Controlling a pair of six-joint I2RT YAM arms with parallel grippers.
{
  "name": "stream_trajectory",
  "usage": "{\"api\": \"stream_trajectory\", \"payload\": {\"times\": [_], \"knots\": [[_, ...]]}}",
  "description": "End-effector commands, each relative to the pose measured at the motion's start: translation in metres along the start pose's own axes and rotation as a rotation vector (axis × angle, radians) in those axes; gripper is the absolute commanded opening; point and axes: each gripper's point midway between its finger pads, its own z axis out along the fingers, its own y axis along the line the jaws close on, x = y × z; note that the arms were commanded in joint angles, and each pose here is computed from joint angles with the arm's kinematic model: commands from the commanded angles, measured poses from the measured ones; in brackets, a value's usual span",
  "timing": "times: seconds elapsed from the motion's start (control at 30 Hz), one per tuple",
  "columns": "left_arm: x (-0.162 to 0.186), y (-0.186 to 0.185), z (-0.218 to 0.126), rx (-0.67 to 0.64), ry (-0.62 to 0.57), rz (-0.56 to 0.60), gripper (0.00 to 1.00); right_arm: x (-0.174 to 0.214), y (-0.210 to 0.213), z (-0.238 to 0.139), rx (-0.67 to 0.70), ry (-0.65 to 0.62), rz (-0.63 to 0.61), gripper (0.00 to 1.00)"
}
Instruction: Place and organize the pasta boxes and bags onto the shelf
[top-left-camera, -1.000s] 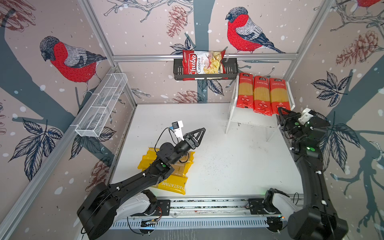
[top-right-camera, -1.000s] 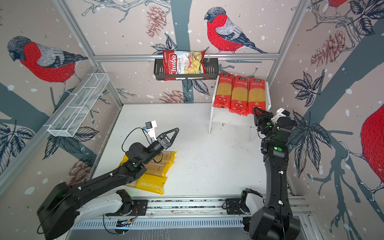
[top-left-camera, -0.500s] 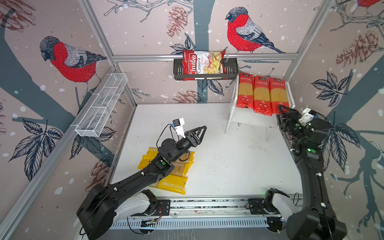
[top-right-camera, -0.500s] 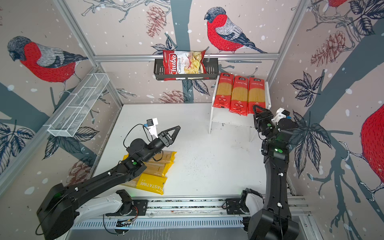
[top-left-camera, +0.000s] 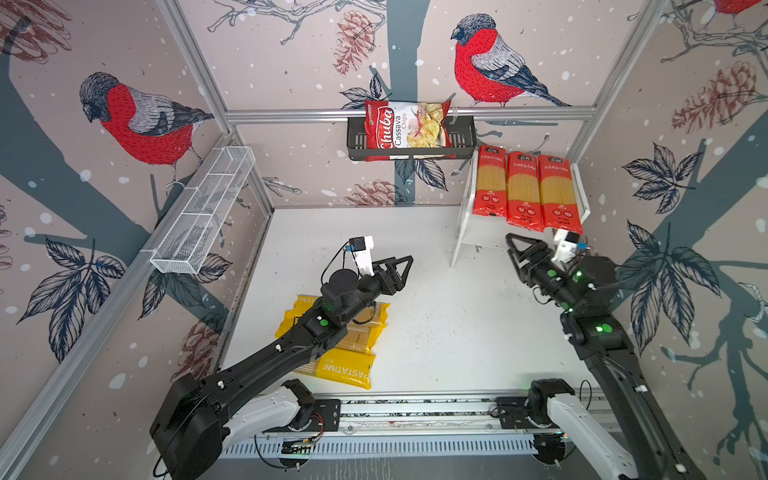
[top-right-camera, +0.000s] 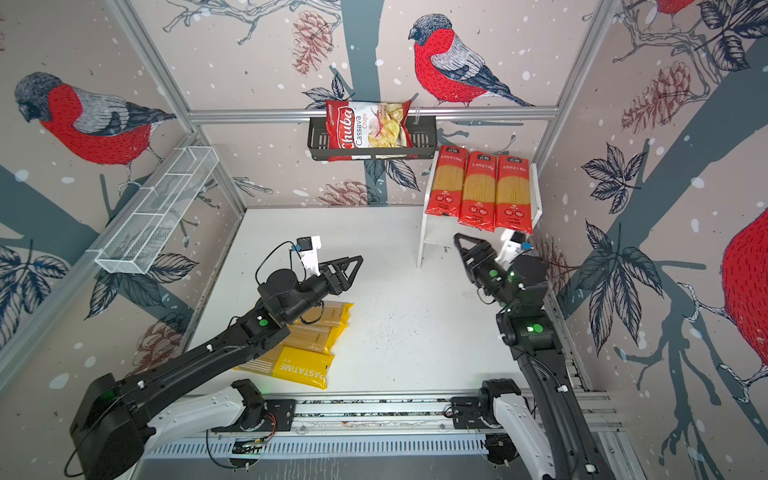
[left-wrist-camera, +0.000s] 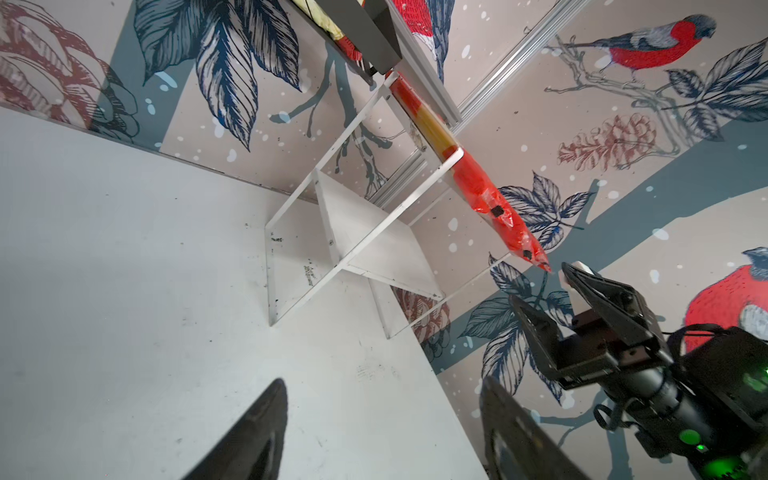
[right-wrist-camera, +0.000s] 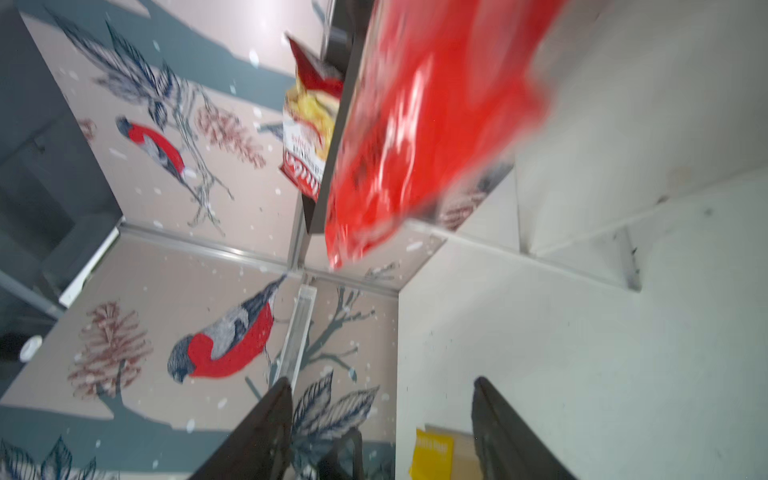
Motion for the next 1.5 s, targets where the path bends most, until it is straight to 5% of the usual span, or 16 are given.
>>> {"api": "stream_trajectory", "payload": {"times": [0.0,0.47,0.63,0.7,0.9,1.23,1.47], "knots": [[0.003,0.019,-0.006,-0.112,0.023,0.080,0.72,0.023,-0.002,0.010,0.041,-0.019,-0.050,0.68],[0.054,0.117,-0.057,-0.562,0.196,0.161,0.72,0.167,-0.042,0.073,0.178,0.244,-0.291,0.66],[0.049,0.124,-0.071,-0.562,0.126,0.188,0.84,0.193,-0.069,0.086,0.248,0.305,-0.351,0.65],[0.048,0.131,-0.080,-0.584,0.094,0.169,0.96,0.202,-0.076,0.090,0.260,0.329,-0.366,0.66],[0.049,0.148,-0.106,-0.603,0.044,0.055,0.97,0.237,-0.099,0.107,0.313,0.447,-0.428,0.66],[0.080,0.196,-0.120,-0.809,0.192,-0.010,0.96,0.294,-0.110,0.124,0.353,0.572,-0.599,0.63],[0.079,0.209,-0.128,-0.804,0.139,-0.077,0.92,0.327,-0.128,0.136,0.361,0.703,-0.590,0.58]]}}
